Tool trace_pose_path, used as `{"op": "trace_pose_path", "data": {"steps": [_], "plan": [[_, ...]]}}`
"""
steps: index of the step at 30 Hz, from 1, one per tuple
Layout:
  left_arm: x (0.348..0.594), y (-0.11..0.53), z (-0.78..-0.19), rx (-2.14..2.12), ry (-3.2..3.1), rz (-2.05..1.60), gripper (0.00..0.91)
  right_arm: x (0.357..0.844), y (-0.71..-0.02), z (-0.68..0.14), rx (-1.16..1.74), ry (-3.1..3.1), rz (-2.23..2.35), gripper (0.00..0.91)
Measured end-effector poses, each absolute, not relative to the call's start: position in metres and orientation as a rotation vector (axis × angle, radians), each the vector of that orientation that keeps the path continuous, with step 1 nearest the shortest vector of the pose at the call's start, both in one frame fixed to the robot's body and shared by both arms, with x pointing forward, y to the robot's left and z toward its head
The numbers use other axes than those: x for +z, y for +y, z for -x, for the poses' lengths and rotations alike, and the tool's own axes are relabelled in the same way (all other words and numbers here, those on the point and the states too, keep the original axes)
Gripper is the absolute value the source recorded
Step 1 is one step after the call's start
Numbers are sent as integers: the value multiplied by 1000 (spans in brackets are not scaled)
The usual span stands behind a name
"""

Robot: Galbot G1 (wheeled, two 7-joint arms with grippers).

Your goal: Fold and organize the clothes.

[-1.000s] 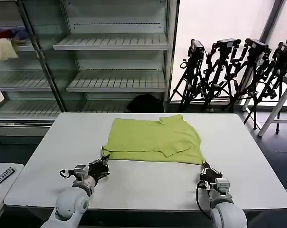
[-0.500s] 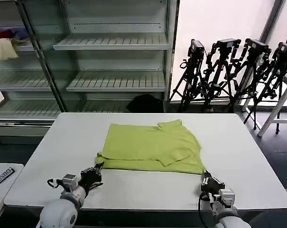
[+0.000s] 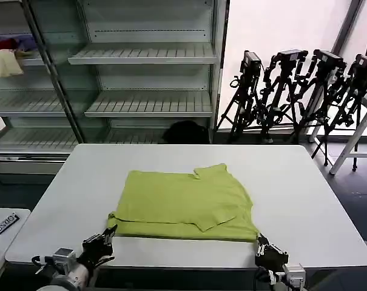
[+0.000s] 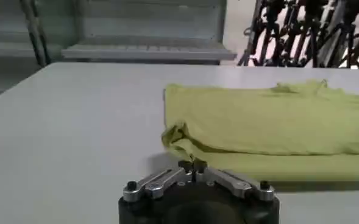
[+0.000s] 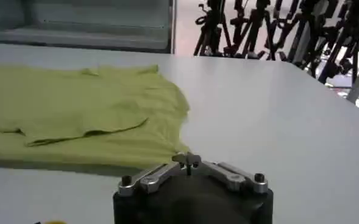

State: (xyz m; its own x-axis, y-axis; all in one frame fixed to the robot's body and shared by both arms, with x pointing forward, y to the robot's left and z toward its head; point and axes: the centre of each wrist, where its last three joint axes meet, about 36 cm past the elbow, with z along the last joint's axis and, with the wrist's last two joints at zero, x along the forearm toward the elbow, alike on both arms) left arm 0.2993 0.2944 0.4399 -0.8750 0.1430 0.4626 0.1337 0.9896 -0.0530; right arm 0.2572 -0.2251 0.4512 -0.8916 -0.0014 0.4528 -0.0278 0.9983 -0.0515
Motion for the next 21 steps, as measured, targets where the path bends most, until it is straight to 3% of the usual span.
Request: {"op": "trace_pose_path", "data": {"steps": [5,6,7,8,21], "plan": [[444,298,-283,7,-2630,173,10,458,-215,-249,84,-2669,-39,0],[444,298,-281,5,-2626,172,50,459,-214,-247,87,-2669,-42,0],[444,299,-280,2,-2621,172,776,461,-212,-246,91,-2669,-46,0],[444,299,-278,-1,-2617,170,907,462,-211,-245,95,-2669,-47,907],[446,300,-270,-36,-2607,132,907,464,-204,-238,133,-2661,-48,907]]}}
